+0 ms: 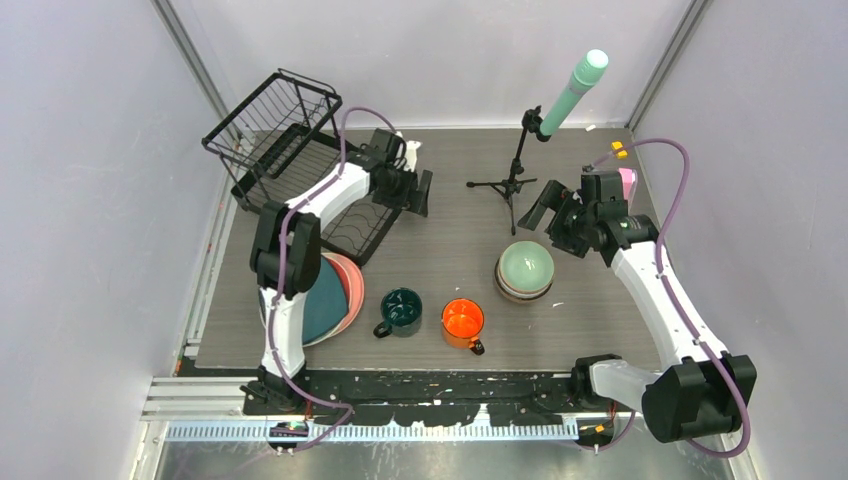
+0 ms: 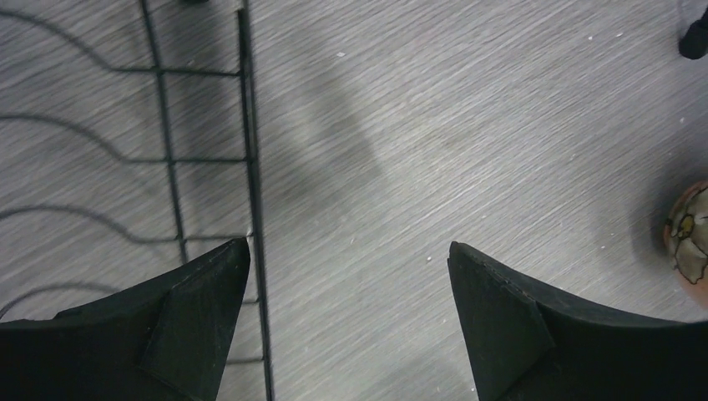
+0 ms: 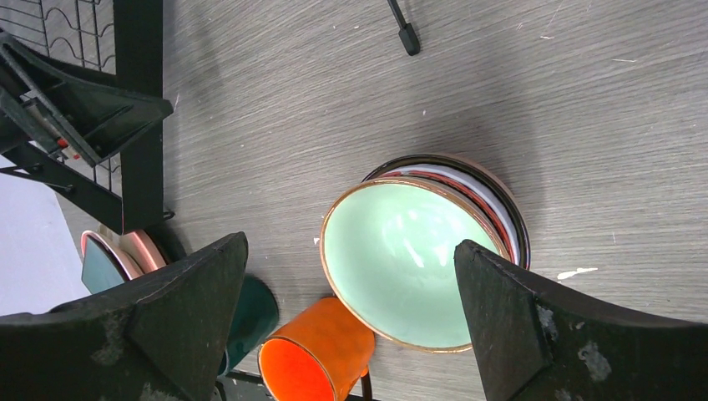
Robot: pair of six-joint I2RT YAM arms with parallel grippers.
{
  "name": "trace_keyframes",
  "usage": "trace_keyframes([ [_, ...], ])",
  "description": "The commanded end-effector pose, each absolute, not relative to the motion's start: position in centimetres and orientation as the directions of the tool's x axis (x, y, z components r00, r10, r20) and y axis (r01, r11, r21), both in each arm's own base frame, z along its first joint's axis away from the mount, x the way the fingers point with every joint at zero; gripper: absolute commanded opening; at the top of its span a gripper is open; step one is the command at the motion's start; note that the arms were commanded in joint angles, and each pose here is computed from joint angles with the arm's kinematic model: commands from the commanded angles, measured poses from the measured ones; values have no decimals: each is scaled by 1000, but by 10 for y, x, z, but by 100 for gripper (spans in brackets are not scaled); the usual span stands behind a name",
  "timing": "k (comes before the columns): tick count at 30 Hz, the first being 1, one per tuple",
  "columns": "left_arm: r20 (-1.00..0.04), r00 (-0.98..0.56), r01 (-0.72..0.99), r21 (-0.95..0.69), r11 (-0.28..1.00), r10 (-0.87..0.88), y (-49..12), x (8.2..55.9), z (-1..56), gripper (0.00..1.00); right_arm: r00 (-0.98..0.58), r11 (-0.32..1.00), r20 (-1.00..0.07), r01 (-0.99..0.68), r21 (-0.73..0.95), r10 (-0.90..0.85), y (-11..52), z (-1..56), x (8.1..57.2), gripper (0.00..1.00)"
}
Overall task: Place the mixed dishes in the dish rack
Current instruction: Move the dish rack to the center of the board.
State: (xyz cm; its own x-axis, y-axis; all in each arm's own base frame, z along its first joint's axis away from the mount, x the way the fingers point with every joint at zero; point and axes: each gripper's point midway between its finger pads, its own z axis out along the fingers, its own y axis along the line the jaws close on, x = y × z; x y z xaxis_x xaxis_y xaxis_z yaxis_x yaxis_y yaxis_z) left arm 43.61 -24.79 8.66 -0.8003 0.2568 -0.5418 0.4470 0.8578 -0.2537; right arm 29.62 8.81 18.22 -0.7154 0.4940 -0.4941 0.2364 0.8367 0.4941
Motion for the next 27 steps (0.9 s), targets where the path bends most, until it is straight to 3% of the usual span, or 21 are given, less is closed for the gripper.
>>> trace_keyframes([
  [1,-609,-745,554,-339,760,271,-280,450,106,90,-710,831,-495,235,503,501,90,183,299,100],
  [8,-612,-716,637,-372,675,337,-307,444,101,85,-716,833,-488,241,497,499,90,180,298,100],
  [18,-604,-575,811,-328,485,553,-367,375,91,82,-727,836,-473,258,484,498,88,172,297,100],
  [27,-624,-542,838,-350,419,563,-393,343,99,81,-730,835,-467,261,485,500,89,170,296,100],
])
